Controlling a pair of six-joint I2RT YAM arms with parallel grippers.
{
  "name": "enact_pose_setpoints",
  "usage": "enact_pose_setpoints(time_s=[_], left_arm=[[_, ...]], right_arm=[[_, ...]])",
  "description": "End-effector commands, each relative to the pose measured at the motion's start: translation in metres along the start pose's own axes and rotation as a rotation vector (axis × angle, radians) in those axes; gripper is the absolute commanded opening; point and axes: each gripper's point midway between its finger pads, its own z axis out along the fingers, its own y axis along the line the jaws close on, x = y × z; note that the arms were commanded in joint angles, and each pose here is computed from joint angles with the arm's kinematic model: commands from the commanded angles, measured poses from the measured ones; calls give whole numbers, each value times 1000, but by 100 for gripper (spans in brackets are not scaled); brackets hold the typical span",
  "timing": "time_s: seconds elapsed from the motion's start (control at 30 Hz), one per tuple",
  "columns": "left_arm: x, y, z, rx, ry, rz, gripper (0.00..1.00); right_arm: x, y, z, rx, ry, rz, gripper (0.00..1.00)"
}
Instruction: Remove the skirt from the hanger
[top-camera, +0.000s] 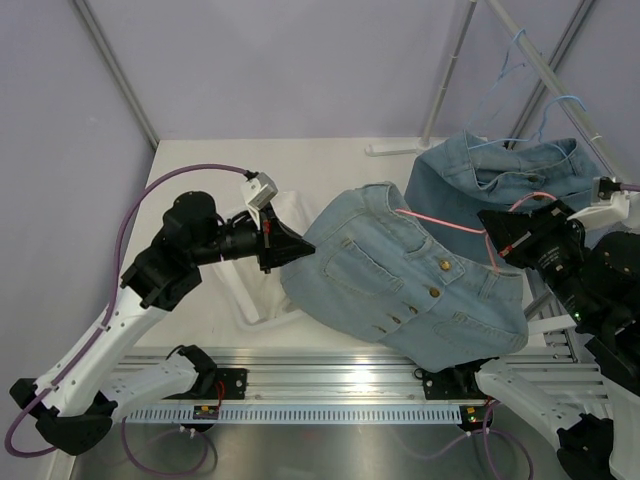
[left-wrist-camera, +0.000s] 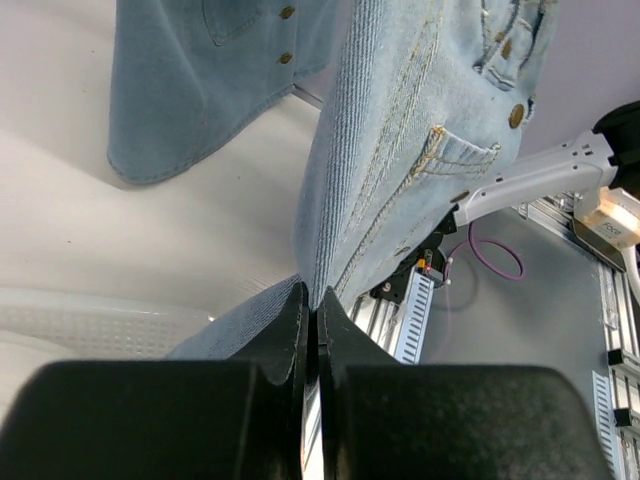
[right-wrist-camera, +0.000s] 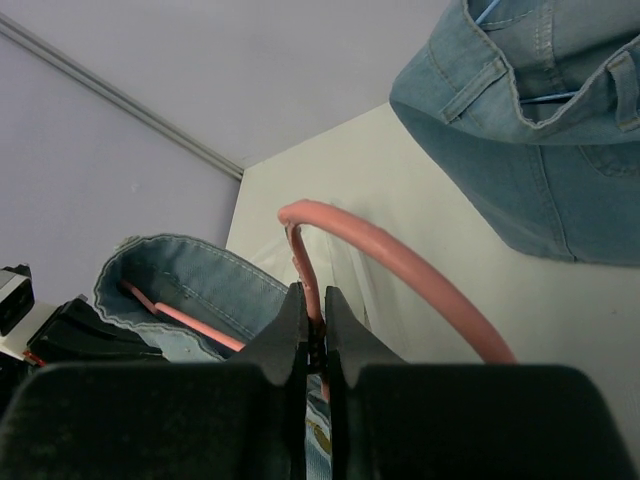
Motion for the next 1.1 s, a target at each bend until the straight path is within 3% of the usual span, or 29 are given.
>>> enact_pose_setpoints(time_s=[0.0,0.23,0.57,0.83,1.07], left_arm=[[-4,11,-7,-85,-42,11,0],[12,24,-11,-149,-11,-9,0],[22,43,-5,-206,31,-34,0],[38,49,4,-186,67,-61,0],[36,40,8,-125,56,-66,0]], right_arm=[[-50,1,-26,8,-225,99,0],[-71,-12,-55,40,-332,122,0],[-86,-21,-90,54,-385,113,0],[-107,-29,-126,71,-469,119,0],[-109,-24,-119,49,-473,118,0]])
